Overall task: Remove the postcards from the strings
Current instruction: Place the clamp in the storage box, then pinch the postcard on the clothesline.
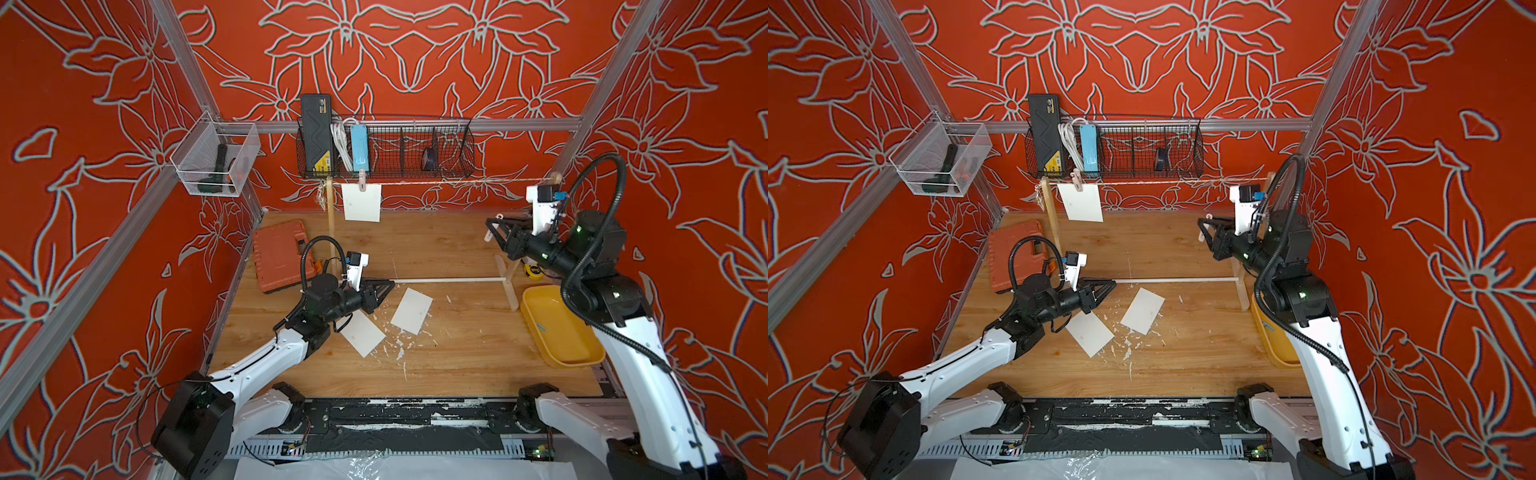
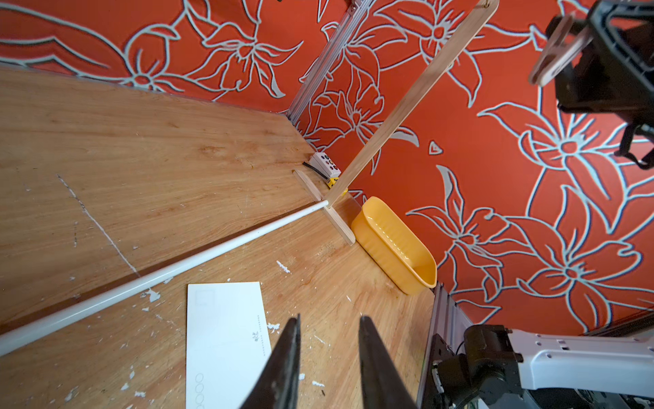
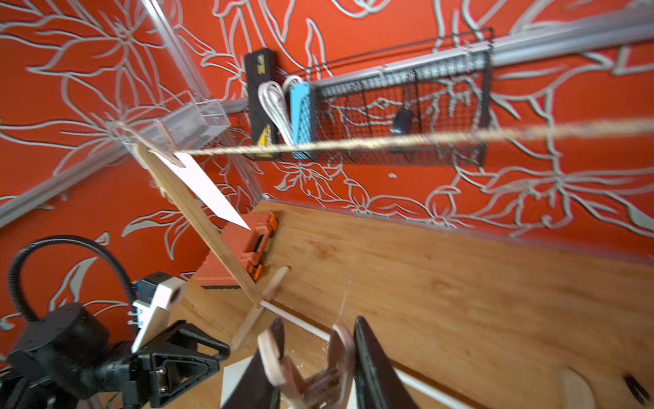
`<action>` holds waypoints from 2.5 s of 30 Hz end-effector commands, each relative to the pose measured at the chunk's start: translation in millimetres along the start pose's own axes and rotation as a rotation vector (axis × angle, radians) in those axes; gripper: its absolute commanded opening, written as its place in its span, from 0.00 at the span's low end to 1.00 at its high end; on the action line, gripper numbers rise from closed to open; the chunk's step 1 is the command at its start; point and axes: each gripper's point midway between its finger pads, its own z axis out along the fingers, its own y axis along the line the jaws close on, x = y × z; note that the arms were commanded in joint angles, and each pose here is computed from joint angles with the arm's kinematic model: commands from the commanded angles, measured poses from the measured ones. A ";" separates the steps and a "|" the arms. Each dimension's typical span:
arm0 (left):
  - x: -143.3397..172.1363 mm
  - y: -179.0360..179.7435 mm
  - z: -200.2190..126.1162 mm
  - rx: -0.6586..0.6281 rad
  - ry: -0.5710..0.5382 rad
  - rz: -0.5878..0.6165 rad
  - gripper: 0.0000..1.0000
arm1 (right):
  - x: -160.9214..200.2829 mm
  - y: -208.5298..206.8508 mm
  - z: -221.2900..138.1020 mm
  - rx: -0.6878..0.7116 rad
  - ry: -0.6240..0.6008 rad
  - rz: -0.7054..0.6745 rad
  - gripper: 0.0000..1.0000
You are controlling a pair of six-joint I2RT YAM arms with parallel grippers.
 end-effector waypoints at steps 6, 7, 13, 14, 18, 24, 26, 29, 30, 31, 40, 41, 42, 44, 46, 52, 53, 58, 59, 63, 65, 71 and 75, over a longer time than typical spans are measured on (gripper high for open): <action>4.4 -9.9 -1.5 0.028 0.011 -0.006 0.29 | 75.8 -93.4 -52.3 0.515 0.045 0.118 0.33; 5.2 -10.2 -1.2 0.027 0.013 -0.007 0.29 | 82.3 -101.7 -58.6 0.564 0.049 0.124 0.32; 15.8 -13.2 1.7 0.025 0.043 -0.019 0.29 | 124.1 -153.5 -90.0 0.862 0.091 0.202 0.33; 18.3 -14.6 2.3 0.022 0.049 -0.016 0.29 | 132.4 -161.5 -92.8 0.903 0.099 0.218 0.33; 27.5 -14.5 1.2 0.000 0.061 -0.011 0.29 | 157.6 -185.0 -99.1 1.002 0.107 0.283 0.33; 41.1 -11.5 -1.0 -0.016 0.084 -0.029 0.30 | 186.6 -219.1 -111.8 1.132 0.103 0.380 0.33; 43.6 -11.5 -1.1 -0.015 0.088 -0.033 0.29 | 196.8 -230.0 -114.3 1.156 0.096 0.431 0.33; 45.7 -10.7 -1.4 -0.019 0.091 -0.036 0.29 | 210.6 -245.6 -118.6 1.194 0.089 0.499 0.33; 46.0 -10.7 -1.8 -0.020 0.090 -0.036 0.29 | 215.0 -250.6 -119.8 1.207 0.090 0.518 0.33; 46.3 -10.1 -2.5 -0.023 0.089 -0.037 0.29 | 217.5 -254.5 -121.1 1.219 0.087 0.531 0.33; 49.3 -4.5 -9.6 -0.060 0.081 -0.024 0.31 | 247.4 -281.0 -120.5 1.254 0.097 0.646 0.36; 42.6 -9.9 -14.2 -0.050 0.055 -0.014 0.30 | 251.4 -282.4 -120.5 1.259 0.106 0.654 0.36; 42.8 -10.0 -14.7 -0.051 0.055 -0.014 0.31 | 253.4 -283.4 -120.5 1.259 0.106 0.660 0.37; 42.2 -9.4 -15.5 -0.057 0.056 -0.015 0.31 | 254.3 -283.3 -119.4 1.252 0.104 0.665 0.39; 41.7 -9.1 -16.6 -0.062 0.052 -0.017 0.31 | 253.9 -282.8 -119.4 1.248 0.098 0.672 0.40; 37.8 -8.1 -20.8 -0.081 0.032 -0.019 0.34 | 233.2 -275.4 -119.9 1.218 0.060 0.670 0.62; 36.5 -7.7 -21.6 -0.087 0.027 -0.019 0.36 | 229.2 -274.4 -121.0 1.219 0.057 0.668 0.67; 29.3 -7.1 -24.6 -0.107 -0.001 -0.016 0.39 | 217.9 -263.4 -107.5 1.119 0.048 0.702 0.69; 27.9 -6.2 -25.2 -0.117 -0.005 -0.016 0.41 | 213.4 -259.2 -102.4 1.084 0.047 0.701 0.69; 17.9 -2.2 -26.7 -0.161 -0.034 -0.033 0.54 | 196.1 -235.1 -83.7 0.958 0.067 0.663 0.70; 11.9 -0.3 -27.3 -0.181 -0.053 -0.032 0.59 | 187.9 -219.0 -73.3 0.887 0.071 0.633 0.70; -11.3 3.2 -32.8 -0.234 -0.145 -0.020 0.78 | 162.0 -160.9 -52.6 0.685 0.118 0.465 0.83; -31.3 -0.7 -35.4 -0.227 -0.224 -0.011 0.89 | 139.7 -123.4 -43.1 0.503 0.112 0.385 0.89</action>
